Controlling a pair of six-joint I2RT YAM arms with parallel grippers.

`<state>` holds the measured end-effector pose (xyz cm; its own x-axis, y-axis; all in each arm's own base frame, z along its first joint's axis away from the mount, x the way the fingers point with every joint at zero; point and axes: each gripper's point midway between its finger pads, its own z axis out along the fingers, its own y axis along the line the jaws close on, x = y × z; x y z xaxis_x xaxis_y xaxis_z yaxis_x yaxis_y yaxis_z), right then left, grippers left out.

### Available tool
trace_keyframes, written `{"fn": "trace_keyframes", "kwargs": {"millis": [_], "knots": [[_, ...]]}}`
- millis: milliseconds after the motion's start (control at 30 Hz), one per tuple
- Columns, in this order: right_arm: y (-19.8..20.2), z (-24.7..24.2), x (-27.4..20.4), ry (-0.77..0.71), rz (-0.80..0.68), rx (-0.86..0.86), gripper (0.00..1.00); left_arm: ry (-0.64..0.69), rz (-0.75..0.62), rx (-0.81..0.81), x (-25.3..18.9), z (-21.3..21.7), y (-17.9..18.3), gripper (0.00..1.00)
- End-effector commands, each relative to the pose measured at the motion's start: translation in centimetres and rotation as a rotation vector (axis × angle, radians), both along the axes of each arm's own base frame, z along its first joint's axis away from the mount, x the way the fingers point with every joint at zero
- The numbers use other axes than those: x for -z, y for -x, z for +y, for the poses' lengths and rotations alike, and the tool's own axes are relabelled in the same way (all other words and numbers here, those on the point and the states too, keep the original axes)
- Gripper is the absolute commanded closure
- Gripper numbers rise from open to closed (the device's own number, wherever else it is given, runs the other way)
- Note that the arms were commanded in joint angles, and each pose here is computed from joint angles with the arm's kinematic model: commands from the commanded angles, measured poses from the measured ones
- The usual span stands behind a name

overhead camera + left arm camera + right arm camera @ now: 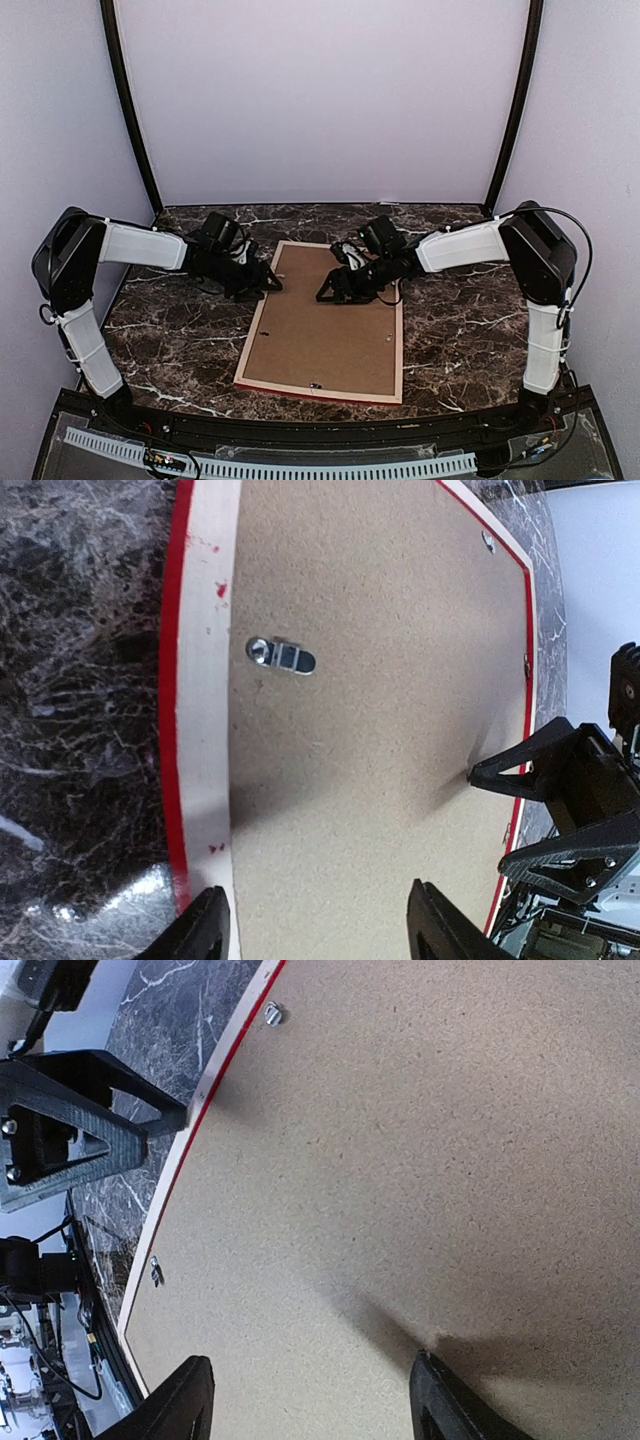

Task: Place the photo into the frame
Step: Place the backboard on the frame body.

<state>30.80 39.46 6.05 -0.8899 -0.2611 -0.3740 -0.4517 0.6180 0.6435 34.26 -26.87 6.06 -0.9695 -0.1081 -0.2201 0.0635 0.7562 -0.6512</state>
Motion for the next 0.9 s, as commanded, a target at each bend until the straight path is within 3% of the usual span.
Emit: {"fn": "trace_keyframes", "kwargs": {"millis": [0,267,500,867], "knots": [[1.5,-2.1,2.8,0.110,0.072,0.020,0.32,-0.043,-0.076,-0.009,-2.5,0.9,-0.8,0.36],[1.3,-2.1,2.4,0.112,0.062,0.011,0.31,-0.120,-0.113,-0.013,-2.6,2.0,-1.2,0.36],[0.3,-3.0,-1.8,0.119,-0.033,0.042,0.27,-0.197,-0.143,0.020,-1.9,2.7,-1.7,0.36],[-1.1,-13.4,-2.6,0.301,-0.078,0.258,0.26,-0.228,-0.120,0.087,0.2,2.3,-2.0,0.36]]}}
